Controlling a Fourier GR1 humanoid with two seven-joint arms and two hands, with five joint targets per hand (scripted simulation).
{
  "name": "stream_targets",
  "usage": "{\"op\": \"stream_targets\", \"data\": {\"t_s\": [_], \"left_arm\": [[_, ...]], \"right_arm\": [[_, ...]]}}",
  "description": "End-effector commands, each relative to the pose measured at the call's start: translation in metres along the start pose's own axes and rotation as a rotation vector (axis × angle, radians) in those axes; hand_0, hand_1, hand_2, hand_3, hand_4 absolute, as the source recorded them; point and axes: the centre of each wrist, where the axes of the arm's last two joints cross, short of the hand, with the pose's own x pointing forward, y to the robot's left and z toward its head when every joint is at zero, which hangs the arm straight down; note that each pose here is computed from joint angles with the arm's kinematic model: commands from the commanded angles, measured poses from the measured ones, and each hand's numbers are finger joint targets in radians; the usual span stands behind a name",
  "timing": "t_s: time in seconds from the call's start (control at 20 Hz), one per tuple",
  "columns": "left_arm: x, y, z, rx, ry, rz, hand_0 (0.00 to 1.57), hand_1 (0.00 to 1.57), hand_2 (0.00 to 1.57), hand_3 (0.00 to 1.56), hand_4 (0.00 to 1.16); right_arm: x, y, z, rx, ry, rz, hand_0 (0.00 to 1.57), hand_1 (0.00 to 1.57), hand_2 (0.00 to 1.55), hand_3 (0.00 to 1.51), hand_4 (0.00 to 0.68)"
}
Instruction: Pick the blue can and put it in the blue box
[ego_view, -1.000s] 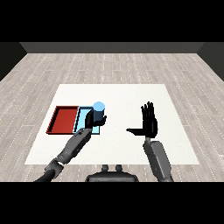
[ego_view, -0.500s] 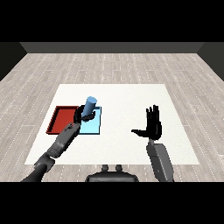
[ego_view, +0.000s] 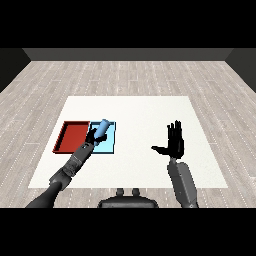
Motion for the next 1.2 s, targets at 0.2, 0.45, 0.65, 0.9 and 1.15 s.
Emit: {"op": "stream_targets", "data": {"t_s": [0.2, 0.45, 0.65, 0.9, 1.15], "left_arm": [[-0.009, -0.009, -0.0004, 0.055, 0.211, 0.115, 1.46, 1.46, 1.31, 0.0, 0.7], [-0.014, 0.004, -0.0062, -0.021, 0.243, 0.032, 0.0, 0.0, 0.0, 0.0, 0.0], [-0.001, 0.001, -0.008, -0.007, 0.223, -0.006, 0.0, 0.0, 0.0, 0.0, 0.0], [-0.002, 0.005, -0.0094, 0.083, 0.164, 0.062, 0.0, 0.0, 0.0, 0.0, 0.0], [0.012, 0.004, -0.0091, 0.099, -0.127, 0.209, 0.0, 0.0, 0.0, 0.0, 0.0]], "right_arm": [[-0.012, -0.02, 0.007, -0.03, 0.007, 0.039, 0.0, 0.0, 0.0, 0.0, 0.0], [-0.017, -0.022, 0.003, -0.026, 0.009, 0.035, 0.0, 0.0, 0.0, 0.0, 0.0], [-0.004, -0.03, -0.001, -0.03, 0.005, 0.023, 0.0, 0.0, 0.0, 0.0, 0.0], [-0.009, -0.011, -0.001, -0.019, -0.027, 0.011, 0.0, 0.0, 0.0, 0.0, 0.0], [-0.012, -0.005, -0.003, 0.049, 0.015, 0.044, 0.0, 0.0, 0.0, 0.0, 0.0]]}}
